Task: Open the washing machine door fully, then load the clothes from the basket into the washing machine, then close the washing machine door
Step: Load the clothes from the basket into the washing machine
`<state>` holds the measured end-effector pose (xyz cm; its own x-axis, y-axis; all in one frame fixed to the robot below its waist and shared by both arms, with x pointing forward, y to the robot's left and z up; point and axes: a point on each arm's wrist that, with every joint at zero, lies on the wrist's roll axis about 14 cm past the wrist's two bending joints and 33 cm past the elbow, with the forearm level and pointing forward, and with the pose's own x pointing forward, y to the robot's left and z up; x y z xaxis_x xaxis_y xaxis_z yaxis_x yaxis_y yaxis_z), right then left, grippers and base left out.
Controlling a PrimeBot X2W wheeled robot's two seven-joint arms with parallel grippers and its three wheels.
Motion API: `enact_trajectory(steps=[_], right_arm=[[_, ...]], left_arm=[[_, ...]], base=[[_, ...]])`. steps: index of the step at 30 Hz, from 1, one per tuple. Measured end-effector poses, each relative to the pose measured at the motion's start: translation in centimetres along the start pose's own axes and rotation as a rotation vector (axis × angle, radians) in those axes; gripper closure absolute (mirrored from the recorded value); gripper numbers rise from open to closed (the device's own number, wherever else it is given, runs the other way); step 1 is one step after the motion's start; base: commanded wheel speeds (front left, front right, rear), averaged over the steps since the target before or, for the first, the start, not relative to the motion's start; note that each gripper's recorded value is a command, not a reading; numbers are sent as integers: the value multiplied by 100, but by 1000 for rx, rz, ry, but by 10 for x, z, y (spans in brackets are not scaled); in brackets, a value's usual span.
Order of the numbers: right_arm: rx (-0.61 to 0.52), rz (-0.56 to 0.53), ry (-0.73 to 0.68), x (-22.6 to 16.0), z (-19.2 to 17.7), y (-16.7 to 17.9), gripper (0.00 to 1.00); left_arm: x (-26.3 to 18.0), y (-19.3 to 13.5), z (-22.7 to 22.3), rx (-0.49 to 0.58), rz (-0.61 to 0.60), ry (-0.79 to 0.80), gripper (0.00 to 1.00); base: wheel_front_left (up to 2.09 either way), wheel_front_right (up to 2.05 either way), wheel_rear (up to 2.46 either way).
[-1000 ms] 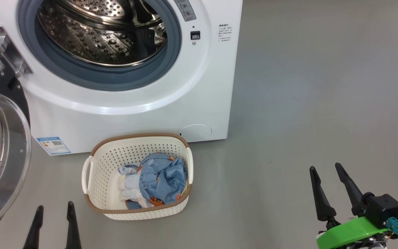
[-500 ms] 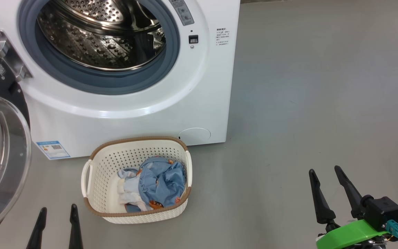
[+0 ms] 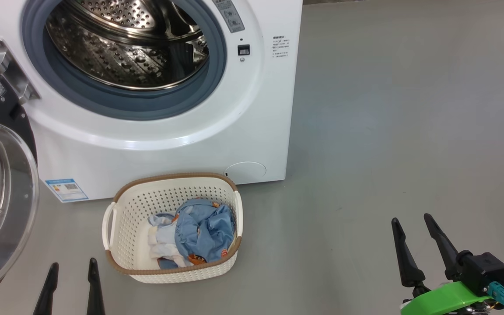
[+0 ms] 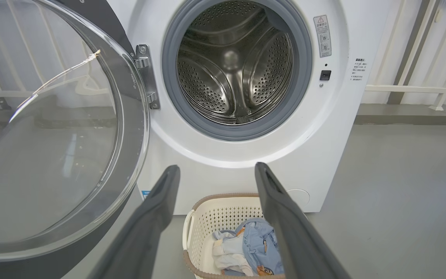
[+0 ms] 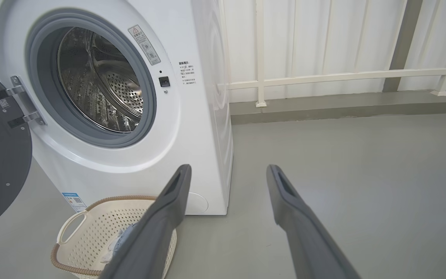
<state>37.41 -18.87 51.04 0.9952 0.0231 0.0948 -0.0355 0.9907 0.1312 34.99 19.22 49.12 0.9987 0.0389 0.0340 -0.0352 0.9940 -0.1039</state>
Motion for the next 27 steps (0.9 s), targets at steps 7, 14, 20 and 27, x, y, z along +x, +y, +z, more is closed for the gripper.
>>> enact_trajectory(steps=[7, 14, 20, 27], right_arm=[[-4, 7, -3, 1, 1, 2, 0], [-2, 14, -5, 1, 2, 5, 0], [-1, 16, 3, 2, -1, 6, 0], [0, 14, 18, 4, -7, 5, 0]], left_arm=[[-2, 2, 1, 1, 5, -1, 0], [-5, 4, 0, 3, 14, 1, 0], [-7, 7, -3, 6, 23, 11, 0], [-4, 10, 0, 9, 45, 3, 0]], base=[[8, -8, 0], [96, -96, 0], [186, -186, 0], [157, -157, 0]])
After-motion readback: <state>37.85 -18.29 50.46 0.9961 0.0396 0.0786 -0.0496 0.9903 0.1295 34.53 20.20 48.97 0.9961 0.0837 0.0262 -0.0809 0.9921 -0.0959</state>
